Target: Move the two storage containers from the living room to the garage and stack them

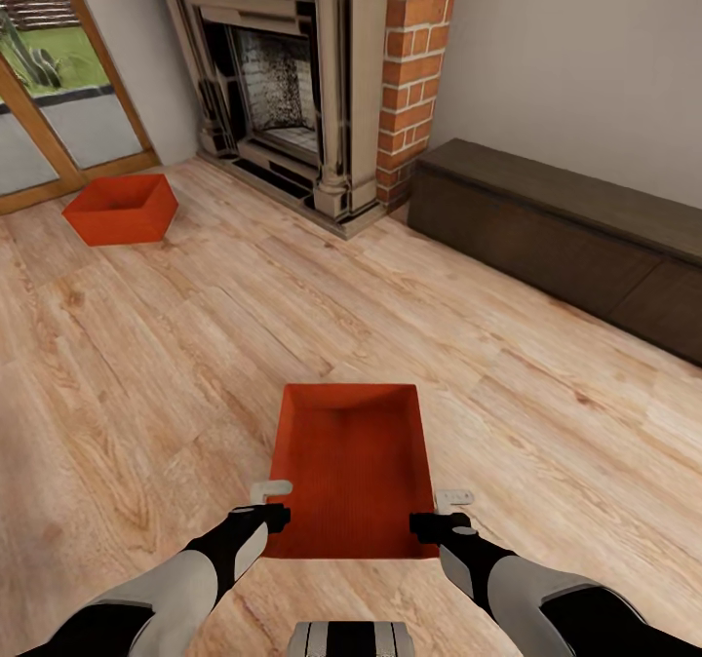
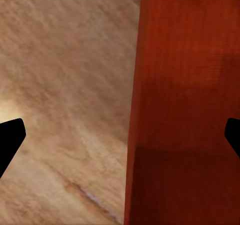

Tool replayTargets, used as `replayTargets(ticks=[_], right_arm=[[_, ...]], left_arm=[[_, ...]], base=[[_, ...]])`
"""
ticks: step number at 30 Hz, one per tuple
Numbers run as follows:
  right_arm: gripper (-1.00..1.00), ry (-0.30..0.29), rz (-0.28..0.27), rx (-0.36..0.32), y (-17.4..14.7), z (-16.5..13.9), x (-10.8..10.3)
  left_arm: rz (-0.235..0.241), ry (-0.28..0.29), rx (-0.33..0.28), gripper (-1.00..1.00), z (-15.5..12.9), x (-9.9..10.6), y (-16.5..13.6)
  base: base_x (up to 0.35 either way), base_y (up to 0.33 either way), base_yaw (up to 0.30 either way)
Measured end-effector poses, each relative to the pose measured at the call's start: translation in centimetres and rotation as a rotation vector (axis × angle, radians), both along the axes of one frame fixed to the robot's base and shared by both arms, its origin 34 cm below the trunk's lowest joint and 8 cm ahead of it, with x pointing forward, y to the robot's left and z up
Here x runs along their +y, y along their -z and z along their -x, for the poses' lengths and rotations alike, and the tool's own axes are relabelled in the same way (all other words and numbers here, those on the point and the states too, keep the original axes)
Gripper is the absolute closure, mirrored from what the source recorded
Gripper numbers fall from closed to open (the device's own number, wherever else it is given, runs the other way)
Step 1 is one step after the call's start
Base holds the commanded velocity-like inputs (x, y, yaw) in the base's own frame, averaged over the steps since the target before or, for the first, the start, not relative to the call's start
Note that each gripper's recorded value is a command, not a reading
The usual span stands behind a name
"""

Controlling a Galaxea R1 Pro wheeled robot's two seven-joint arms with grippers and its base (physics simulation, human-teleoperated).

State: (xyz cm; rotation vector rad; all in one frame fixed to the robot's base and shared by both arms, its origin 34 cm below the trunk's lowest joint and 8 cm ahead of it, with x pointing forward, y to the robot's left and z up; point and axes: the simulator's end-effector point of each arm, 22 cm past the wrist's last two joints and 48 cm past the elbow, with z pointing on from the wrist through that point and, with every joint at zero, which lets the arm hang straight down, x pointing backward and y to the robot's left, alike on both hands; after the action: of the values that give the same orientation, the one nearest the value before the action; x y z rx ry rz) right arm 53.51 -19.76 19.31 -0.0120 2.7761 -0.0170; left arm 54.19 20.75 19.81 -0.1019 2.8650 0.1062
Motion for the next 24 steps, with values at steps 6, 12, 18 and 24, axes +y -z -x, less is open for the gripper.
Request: replayTargets(ticks=[6, 12, 18, 24], right_arm=[[-1.0, 0.0, 0.0, 0.0, 1.3, 0.3, 0.0], [-1.0, 0.001, 0.0, -0.001, 2.2, 0.5, 0.0], [-1.0, 0.001, 0.0, 0.0, 2.2, 0.5, 0.0], [-1.0, 0.0, 0.0, 0.0, 2.2, 0.6, 0.0]], left_arm=[[0.0, 0.0, -0.001, -1.0, 0.3, 0.0, 1.3], [0.001, -0.001, -0.008, -1.0, 0.2, 0.0, 2.1], [0.001, -0.001, -0.01, -1.0, 0.1, 0.0, 2.0], [0.001, -0.001, -0.01, -1.0, 0.1, 0.0, 2.0]], base=[[0.0, 0.0, 0.0], [0.0, 0.0, 0.0], [0.0, 0.0, 0.0], [0.0, 0.0, 0.0]])
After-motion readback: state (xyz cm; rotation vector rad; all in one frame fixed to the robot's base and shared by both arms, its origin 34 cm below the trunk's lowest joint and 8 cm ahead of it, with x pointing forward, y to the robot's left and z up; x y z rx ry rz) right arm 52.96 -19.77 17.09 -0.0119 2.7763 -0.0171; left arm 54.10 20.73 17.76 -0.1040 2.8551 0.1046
